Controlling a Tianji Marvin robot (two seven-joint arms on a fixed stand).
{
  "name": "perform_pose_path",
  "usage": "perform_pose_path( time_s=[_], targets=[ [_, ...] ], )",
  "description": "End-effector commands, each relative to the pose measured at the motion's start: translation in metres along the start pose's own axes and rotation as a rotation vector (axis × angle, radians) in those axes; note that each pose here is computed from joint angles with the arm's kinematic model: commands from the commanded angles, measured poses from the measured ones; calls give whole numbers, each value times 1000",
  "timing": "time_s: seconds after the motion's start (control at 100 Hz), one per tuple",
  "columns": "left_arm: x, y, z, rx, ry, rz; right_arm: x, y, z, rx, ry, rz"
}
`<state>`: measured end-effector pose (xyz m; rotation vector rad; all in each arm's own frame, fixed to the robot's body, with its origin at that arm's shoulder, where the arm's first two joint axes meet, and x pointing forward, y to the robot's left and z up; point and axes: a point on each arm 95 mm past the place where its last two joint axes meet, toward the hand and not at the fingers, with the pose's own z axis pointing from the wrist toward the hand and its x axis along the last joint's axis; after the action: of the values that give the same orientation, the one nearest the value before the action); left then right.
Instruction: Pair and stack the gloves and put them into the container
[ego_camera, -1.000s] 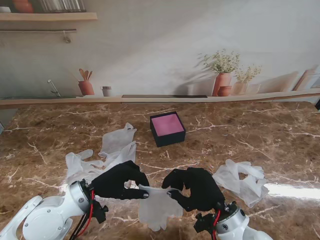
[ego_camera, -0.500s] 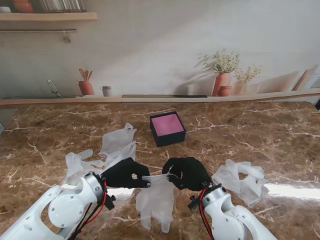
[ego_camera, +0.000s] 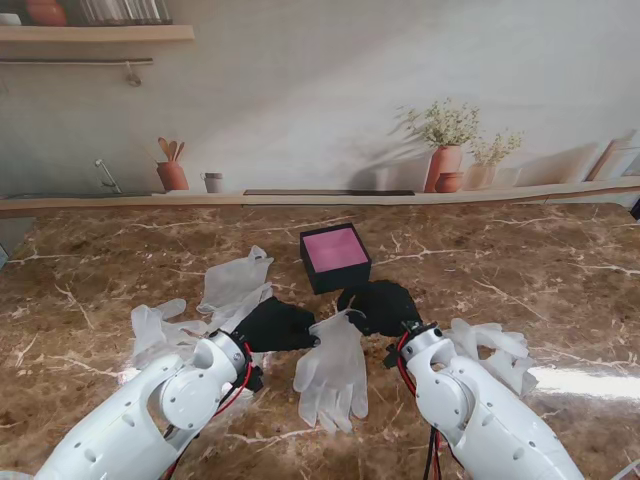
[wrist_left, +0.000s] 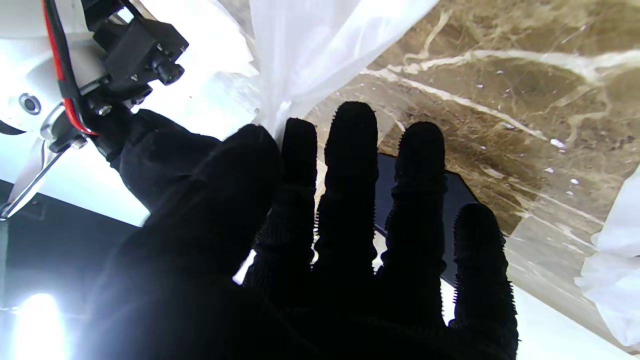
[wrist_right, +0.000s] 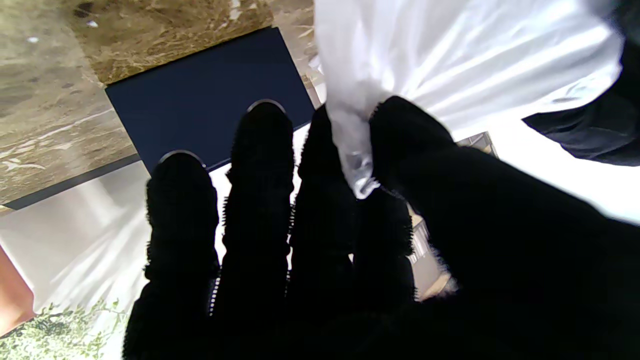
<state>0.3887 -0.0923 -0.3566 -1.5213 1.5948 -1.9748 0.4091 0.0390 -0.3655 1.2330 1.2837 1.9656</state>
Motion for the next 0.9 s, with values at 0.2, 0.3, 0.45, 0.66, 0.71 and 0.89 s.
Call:
perform_pose_path(
  time_s=[0.2, 0.3, 0.45, 0.66, 0.71, 0.89],
  targets=[
    [-12, 12, 8, -2, -69, 41, -8, -12, 7, 79, -22, -41],
    [-15, 15, 11, 22, -105, 81, -10, -20, 8, 82, -26, -63],
    [-19, 19, 14, 88, -157, 146, -16, -29, 9, 80, -57, -115],
    [-21, 21, 14, 133, -215, 155, -20, -34, 5, 80, -112, -179],
    [-22, 20, 13, 133, -228, 165, -21, -35, 4, 76, -127, -197],
    [-24, 18, 9, 154, -260, 170, -21, -31, -2, 50, -190, -200]
  ],
)
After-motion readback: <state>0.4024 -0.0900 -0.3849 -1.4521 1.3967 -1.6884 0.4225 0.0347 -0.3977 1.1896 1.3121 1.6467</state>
